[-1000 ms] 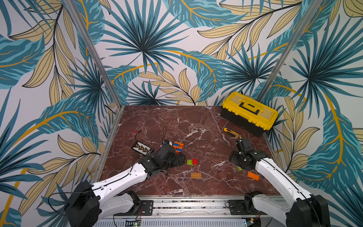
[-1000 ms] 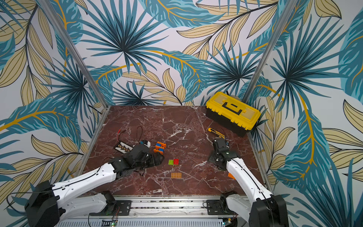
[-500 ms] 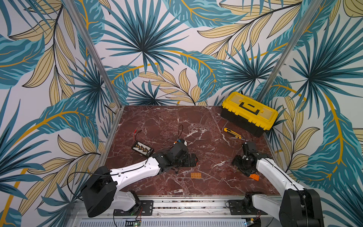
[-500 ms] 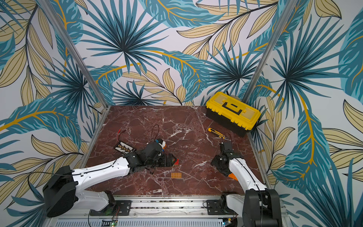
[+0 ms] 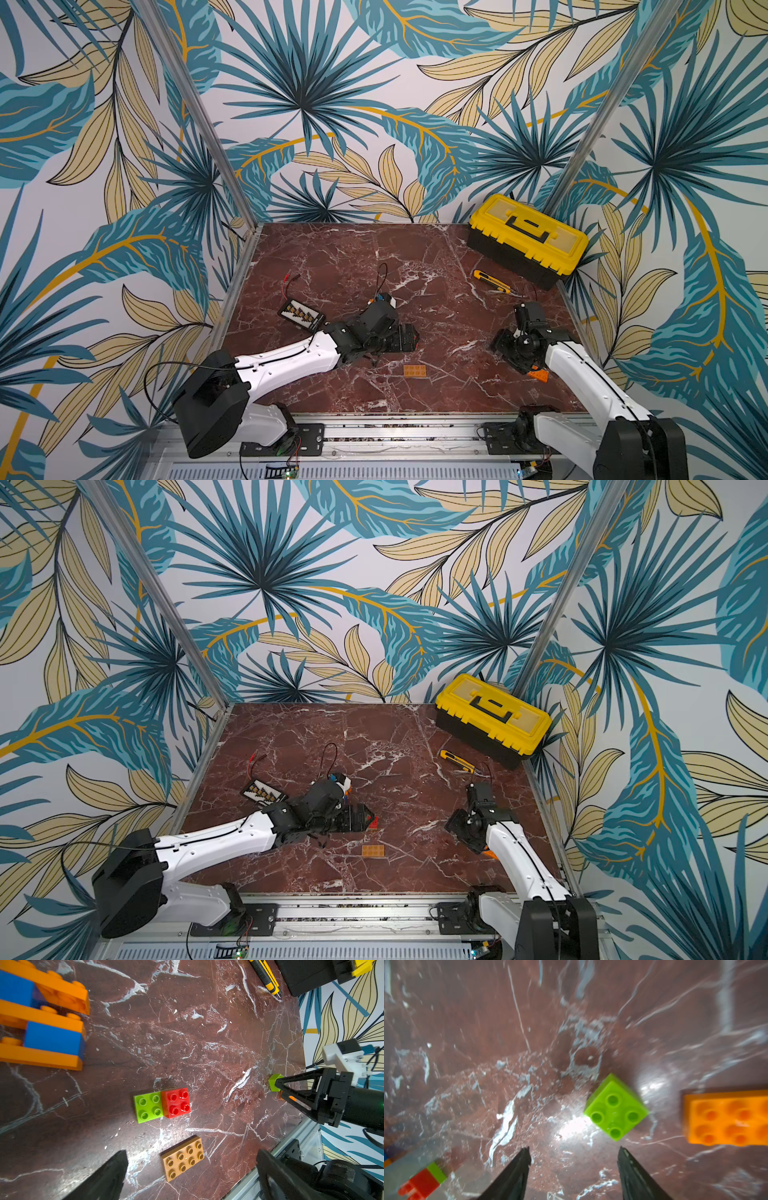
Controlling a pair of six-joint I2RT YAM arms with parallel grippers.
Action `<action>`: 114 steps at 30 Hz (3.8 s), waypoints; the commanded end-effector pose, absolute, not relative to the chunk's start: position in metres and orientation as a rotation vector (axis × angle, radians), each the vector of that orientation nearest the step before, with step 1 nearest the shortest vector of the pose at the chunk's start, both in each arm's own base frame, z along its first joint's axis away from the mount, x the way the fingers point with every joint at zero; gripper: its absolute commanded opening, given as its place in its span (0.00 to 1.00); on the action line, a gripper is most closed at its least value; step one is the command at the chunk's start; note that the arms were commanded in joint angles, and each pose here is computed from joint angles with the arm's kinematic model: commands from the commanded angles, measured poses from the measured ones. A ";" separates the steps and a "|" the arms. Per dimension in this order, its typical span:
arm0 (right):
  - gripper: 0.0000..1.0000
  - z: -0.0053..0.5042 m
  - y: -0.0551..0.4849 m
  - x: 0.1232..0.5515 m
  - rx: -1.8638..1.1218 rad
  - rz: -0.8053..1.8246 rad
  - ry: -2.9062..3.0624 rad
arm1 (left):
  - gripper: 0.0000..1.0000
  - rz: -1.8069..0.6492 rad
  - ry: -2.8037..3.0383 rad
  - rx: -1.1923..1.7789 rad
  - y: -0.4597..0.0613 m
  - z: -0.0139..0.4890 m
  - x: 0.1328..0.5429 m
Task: Assemble the number 5 with lego
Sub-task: Pick up the lego brick from the center of the board, then assemble the lego brick with the lego brick.
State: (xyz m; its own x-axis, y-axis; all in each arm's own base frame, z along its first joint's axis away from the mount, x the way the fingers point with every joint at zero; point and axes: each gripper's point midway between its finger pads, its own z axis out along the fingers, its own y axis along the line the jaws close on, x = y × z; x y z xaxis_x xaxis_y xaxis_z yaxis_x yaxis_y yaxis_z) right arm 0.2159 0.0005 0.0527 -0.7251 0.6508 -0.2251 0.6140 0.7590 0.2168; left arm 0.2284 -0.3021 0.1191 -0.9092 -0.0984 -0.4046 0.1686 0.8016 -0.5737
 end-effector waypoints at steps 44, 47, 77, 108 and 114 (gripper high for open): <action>0.55 0.017 -0.001 0.220 0.853 0.033 2.922 | 1.00 -0.856 2.491 -0.004 -0.293 0.135 0.237; 0.51 0.021 -0.005 0.219 0.812 -0.059 2.930 | 1.00 -0.853 2.492 -0.004 -0.293 0.135 0.237; 0.44 0.026 0.001 0.220 0.736 -0.089 2.958 | 1.00 -0.844 2.489 -0.016 -0.289 0.135 0.236; 0.26 0.089 0.171 0.217 0.235 0.212 2.916 | 1.00 -0.639 2.344 -0.447 -0.179 0.125 0.234; 0.26 0.077 0.234 0.204 0.075 0.233 2.928 | 1.00 -0.592 2.334 -0.540 -0.149 0.117 0.223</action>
State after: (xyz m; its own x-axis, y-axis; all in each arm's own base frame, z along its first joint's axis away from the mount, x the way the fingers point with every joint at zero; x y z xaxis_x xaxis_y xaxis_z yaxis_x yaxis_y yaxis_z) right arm 0.2056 0.2175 0.0819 -0.9803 0.0383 -0.1940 0.0080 0.9879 0.1547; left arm 0.2294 -0.1675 0.1278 -0.7133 -0.4900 -0.5011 -0.1549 0.8075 -0.5691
